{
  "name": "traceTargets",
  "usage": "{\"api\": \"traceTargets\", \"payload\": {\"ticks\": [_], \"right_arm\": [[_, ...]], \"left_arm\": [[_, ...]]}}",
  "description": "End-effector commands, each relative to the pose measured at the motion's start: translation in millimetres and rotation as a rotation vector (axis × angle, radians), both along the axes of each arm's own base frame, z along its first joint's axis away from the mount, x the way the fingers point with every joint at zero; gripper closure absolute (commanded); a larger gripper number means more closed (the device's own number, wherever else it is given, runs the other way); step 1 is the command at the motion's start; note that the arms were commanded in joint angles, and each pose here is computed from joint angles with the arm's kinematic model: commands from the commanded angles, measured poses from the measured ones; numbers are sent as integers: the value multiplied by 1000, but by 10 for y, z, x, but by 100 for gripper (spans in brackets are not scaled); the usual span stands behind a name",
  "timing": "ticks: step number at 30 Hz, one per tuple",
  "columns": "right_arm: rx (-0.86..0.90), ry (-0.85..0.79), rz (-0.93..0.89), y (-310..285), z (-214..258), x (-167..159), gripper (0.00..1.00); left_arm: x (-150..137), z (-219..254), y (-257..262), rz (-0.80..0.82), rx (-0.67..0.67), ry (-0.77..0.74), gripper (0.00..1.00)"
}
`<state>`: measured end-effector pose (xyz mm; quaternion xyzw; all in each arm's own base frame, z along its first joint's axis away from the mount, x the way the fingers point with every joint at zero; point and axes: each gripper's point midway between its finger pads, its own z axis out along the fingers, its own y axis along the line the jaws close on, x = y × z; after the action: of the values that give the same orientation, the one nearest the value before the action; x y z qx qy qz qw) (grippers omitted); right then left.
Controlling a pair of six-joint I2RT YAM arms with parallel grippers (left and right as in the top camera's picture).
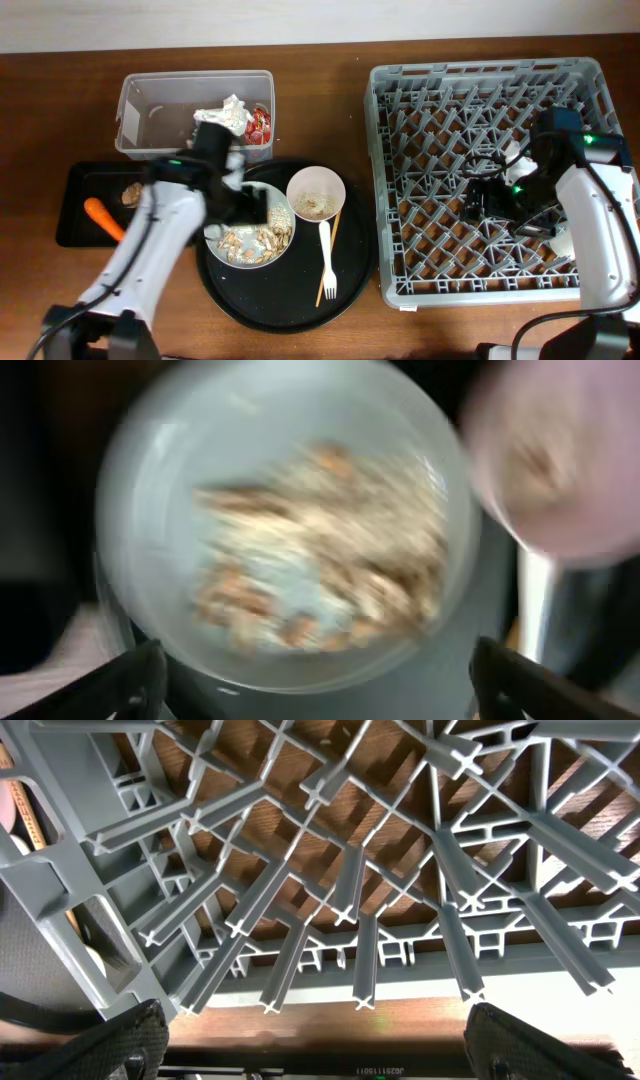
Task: Sort waste into correct bins and load items into the dishwasher rack
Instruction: 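Grasp the grey plate rim with the left gripper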
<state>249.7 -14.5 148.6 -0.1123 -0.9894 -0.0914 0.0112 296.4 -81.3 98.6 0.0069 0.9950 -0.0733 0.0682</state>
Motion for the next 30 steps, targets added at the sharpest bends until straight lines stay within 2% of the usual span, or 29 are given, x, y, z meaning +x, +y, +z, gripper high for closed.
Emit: {"api": "traceTargets", "payload": {"ticks": [1, 2, 4, 6, 8, 12, 18, 21, 23, 27, 30], "right_arm": [[-9, -2, 17, 1, 7, -5, 2], [-9, -2, 17, 1, 7, -5, 2], [-9, -2, 17, 1, 7, -5, 2], [-9, 0, 17, 2, 8, -8, 2], [-8, 4, 17, 4, 8, -20, 2], [-8, 4, 17, 4, 8, -20, 2], [-8, 4, 17, 4, 8, -20, 1], [-8, 4, 17, 4, 8, -20, 2], [-8, 5, 17, 3, 8, -20, 2], [-8, 4, 17, 4, 8, -19, 2], [-8, 4, 17, 4, 8, -20, 2]], "left_arm": [[-532, -270, -427, -211, 38, 101, 21], [-740, -408, -461, -285, 108, 131, 30], [-951, -539, -483, -374, 190, 150, 39], [-938, -577, -455, -414, 267, 110, 47], [-855, -588, -410, -410, 310, 71, 48], [-796, -620, -447, -408, 304, 52, 49], [-814, -844, -451, -417, 324, 115, 54], [-824, -908, -532, -412, 284, 130, 72], [-797, -914, -550, -407, 280, 118, 73], [-727, -921, -599, -369, 264, 88, 90], [-674, -916, -576, -365, 285, 66, 94]]}}
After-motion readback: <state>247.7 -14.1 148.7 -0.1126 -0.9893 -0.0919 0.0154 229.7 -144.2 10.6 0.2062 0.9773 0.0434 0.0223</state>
